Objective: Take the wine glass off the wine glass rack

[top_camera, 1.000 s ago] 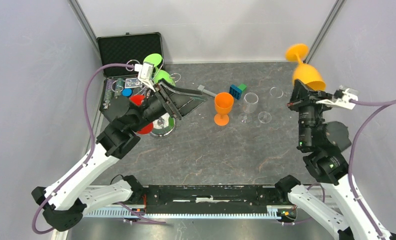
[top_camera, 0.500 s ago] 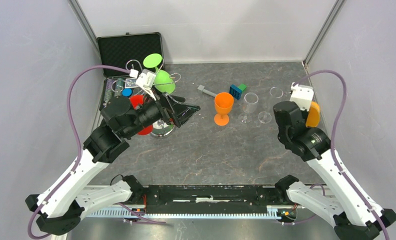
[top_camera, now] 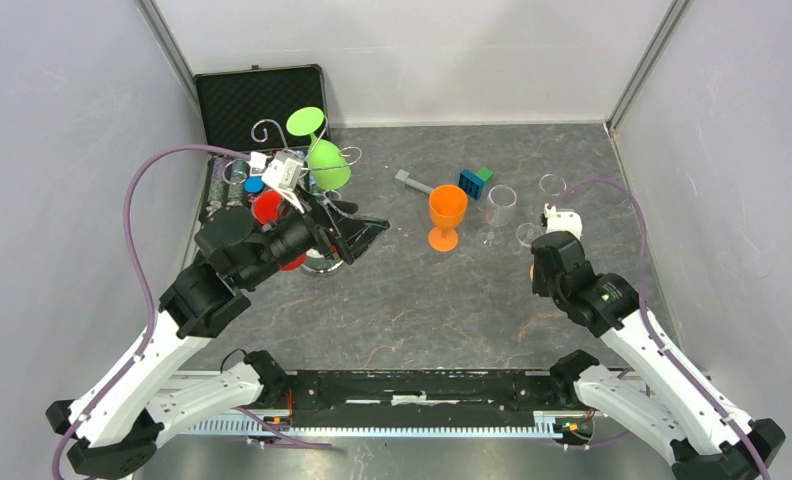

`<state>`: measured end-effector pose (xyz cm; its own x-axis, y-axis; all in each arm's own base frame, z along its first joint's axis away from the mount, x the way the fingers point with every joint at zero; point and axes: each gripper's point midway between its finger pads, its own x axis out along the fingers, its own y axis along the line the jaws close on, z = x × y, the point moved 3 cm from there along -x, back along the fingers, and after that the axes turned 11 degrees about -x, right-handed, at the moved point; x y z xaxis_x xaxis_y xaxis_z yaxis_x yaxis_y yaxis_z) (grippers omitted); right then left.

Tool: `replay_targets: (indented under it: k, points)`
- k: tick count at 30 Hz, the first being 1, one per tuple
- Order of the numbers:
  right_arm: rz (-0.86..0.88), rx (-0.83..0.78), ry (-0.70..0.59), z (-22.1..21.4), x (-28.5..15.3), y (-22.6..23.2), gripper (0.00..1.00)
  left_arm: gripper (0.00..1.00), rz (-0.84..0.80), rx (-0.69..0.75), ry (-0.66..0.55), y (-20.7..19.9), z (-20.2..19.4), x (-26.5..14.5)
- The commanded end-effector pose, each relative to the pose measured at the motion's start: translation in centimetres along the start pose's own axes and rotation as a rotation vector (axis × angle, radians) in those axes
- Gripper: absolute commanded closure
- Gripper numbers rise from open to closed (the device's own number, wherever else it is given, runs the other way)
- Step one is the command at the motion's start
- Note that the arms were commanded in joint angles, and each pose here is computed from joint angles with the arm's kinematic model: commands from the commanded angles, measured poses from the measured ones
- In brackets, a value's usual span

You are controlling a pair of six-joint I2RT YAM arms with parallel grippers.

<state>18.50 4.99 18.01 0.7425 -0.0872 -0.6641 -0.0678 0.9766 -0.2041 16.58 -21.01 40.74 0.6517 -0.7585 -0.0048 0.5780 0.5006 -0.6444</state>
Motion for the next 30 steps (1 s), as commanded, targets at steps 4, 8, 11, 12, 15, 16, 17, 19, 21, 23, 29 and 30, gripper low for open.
replay_targets:
  k: [4,8,11,12,15,16,17,19,21,23,29,30]
  points:
    - [0.057,-0.028,0.012,-0.2,1.1,1.3,0.98,0.00,0.014,0.027,-0.088,0.0,1.4,-1.0]
    - [0.043,-0.054,0.010,-0.1,0.8,0.9,0.94,0.00,0.054,0.047,-0.102,0.7,1.6,-1.2]
    - [0.040,-0.075,0.005,0.3,0.7,0.7,0.89,0.00,0.093,0.058,-0.121,1.3,1.9,-1.4]
    - [0.044,-0.082,0.008,0.3,0.7,0.7,0.87,0.00,0.098,0.059,-0.126,1.4,2.0,-1.4]
    - [0.046,-0.102,0.019,0.3,0.7,0.7,0.85,0.00,0.103,0.060,-0.133,1.5,2.1,-1.4]
    - [0.046,-0.107,0.019,0.3,0.6,0.7,0.85,0.00,0.104,0.058,-0.133,1.5,2.1,-1.4]
    - [0.045,-0.114,0.018,0.3,0.6,0.6,0.88,0.00,0.106,0.058,-0.132,1.5,2.1,-1.4]
    - [0.035,-0.125,0.018,0.5,0.5,0.4,0.92,0.00,0.111,0.061,-0.130,1.6,2.1,-1.2]
    - [0.023,-0.135,0.013,0.8,0.5,0.2,0.91,0.00,0.114,0.065,-0.134,1.6,2.2,-1.1]
    - [0.008,-0.150,0.024,1.1,0.6,0.1,0.88,0.00,0.115,0.069,-0.133,1.6,2.3,-1.1]
    - [-0.023,-0.185,0.043,1.7,1.5,0.1,0.76,0.00,0.112,0.081,-0.128,1.5,2.3,-1.1]
    - [-0.029,-0.185,0.041,1.8,1.6,0.1,0.75,0.00,0.113,0.084,-0.126,1.5,2.3,-1.2]
